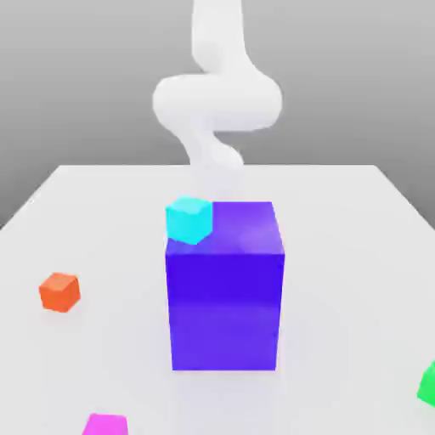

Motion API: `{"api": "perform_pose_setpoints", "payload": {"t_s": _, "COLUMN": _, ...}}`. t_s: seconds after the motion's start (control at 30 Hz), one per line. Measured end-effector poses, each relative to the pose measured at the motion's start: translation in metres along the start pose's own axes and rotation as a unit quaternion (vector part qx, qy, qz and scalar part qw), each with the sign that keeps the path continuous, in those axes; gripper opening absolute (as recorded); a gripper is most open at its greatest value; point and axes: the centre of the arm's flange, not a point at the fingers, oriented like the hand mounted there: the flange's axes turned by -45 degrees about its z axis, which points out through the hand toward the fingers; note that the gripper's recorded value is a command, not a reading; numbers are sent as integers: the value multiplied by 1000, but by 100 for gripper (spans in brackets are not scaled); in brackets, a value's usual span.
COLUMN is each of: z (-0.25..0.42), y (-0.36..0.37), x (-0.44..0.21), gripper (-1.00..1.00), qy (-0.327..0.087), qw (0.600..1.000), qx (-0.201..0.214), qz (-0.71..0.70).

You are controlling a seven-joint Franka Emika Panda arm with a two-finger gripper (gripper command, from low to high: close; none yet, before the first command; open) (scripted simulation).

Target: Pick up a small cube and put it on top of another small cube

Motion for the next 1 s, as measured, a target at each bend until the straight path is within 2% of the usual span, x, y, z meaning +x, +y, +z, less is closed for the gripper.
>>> {"api": "perform_pose_setpoints", "payload": {"t_s": 0.23, "z": 124, "y": 31, "x": -4, "gripper": 0, "qy": -88, "qw": 996, "qx": 9, "qz": 11}}
{"api": "perform_pose_setpoints", "payload": {"t_s": 0.47, "z": 241, "y": 63, "x": -39, "gripper": 0, "qy": -171, "qw": 985, "qx": 9, "qz": 24}}
{"api": "perform_pose_setpoints", "payload": {"t_s": 0.73, "z": 360, "y": 104, "x": -113, "gripper": 0, "qy": -265, "qw": 964, "qx": -5, "qz": 38}}
{"api": "perform_pose_setpoints", "payload": {"t_s": 1.0, "z": 453, "y": 142, "x": -215, "gripper": 0, "qy": -352, "qw": 935, "qx": -26, "qz": 42}}
